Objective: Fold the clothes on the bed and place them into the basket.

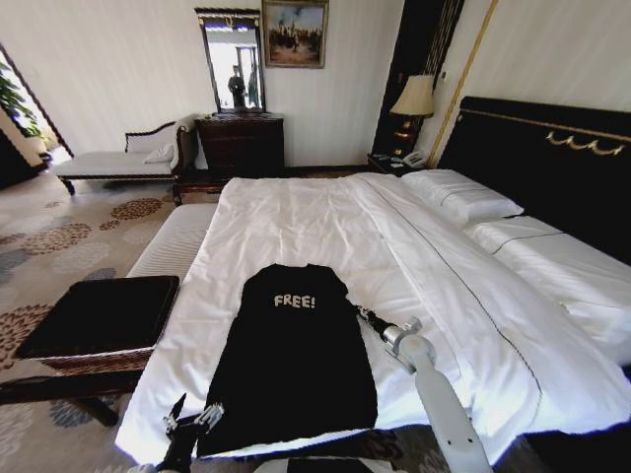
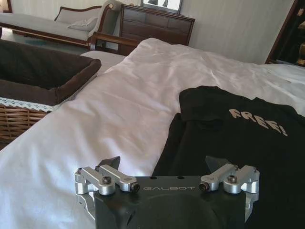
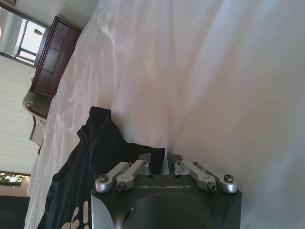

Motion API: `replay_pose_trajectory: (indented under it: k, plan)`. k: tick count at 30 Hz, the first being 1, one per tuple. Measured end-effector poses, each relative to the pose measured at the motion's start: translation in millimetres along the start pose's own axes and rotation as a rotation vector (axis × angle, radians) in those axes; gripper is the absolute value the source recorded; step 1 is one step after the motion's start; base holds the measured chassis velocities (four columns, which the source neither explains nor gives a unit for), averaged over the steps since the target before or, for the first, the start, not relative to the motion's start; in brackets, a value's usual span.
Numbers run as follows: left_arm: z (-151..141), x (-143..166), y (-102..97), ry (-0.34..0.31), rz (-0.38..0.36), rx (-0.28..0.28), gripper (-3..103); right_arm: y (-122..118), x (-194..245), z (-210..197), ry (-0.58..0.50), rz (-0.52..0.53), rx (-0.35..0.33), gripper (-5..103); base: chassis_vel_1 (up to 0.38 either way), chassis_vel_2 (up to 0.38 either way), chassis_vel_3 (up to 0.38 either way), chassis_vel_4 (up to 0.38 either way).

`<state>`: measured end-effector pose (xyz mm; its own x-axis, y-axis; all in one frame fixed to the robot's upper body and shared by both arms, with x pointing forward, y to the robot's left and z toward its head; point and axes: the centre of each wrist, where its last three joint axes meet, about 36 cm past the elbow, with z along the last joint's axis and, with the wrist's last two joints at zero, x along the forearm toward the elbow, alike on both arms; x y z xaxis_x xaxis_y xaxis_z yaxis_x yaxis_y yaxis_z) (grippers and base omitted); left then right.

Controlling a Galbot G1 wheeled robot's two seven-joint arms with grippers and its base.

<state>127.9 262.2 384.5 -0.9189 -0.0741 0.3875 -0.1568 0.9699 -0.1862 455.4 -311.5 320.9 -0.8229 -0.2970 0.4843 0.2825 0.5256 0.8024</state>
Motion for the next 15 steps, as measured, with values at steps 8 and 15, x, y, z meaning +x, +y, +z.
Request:
replay_pose_trajectory:
  k: [8, 15]
  plan:
    - [-0.7, 2.6, 0.3, 0.006, -0.005, 0.011, 100, 2.8, 3.4, 1.7, 0.000, -0.004, 0.012, 1, 0.000, 0.000, 0.000, 0.000]
    - [-1.0, 2.7, 1.3, 0.007, -0.009, 0.024, 100, 4.1, 3.5, -1.1, -0.008, -0.001, 0.023, 0, 0.000, 0.000, 0.000, 0.000]
